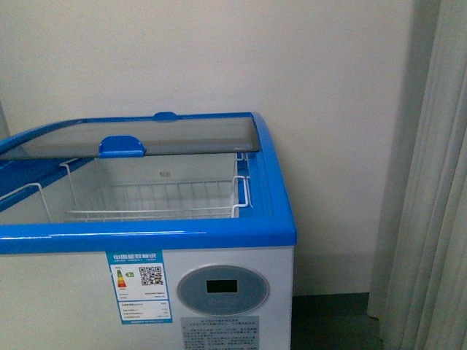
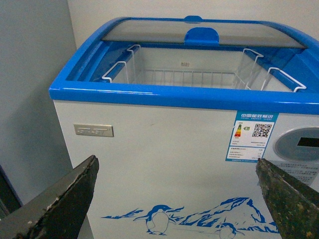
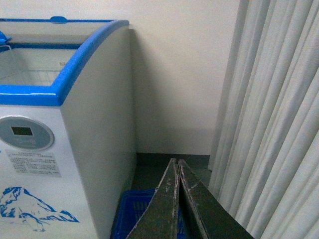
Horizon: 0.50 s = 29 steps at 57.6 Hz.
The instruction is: Put drink in fridge
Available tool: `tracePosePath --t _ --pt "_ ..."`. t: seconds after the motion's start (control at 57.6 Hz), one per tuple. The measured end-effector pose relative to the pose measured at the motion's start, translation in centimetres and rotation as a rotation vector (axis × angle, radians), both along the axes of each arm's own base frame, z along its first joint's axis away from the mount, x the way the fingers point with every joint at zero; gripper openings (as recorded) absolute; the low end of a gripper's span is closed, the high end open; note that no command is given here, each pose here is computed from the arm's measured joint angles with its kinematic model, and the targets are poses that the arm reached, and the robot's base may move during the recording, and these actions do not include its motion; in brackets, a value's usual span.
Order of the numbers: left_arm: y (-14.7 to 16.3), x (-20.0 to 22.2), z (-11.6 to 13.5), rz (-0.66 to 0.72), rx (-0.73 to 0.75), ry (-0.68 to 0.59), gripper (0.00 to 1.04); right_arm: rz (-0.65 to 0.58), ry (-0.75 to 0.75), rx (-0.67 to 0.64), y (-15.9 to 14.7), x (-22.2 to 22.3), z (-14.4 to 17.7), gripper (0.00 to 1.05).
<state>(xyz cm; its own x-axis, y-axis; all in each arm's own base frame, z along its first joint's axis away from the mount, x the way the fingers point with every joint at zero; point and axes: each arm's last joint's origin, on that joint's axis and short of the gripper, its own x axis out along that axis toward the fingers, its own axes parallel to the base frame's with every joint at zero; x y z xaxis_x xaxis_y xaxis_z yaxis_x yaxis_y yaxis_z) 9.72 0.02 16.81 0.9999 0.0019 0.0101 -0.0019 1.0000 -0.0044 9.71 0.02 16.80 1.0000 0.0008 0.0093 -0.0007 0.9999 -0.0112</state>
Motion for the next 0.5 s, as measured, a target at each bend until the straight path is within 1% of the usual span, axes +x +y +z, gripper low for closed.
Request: tracePosePath --t 0.364,0.503 --pt "0.0 0.0 0.0 0.0 0.0 0.0 0.97 0.0 0.0 0.0 0.0 0.0 0.0 0.03" --pt "0.0 0.0 0.0 0.0 0.0 0.0 0.97 0.0 0.0 0.0 0.0 0.0 0.0 0.33"
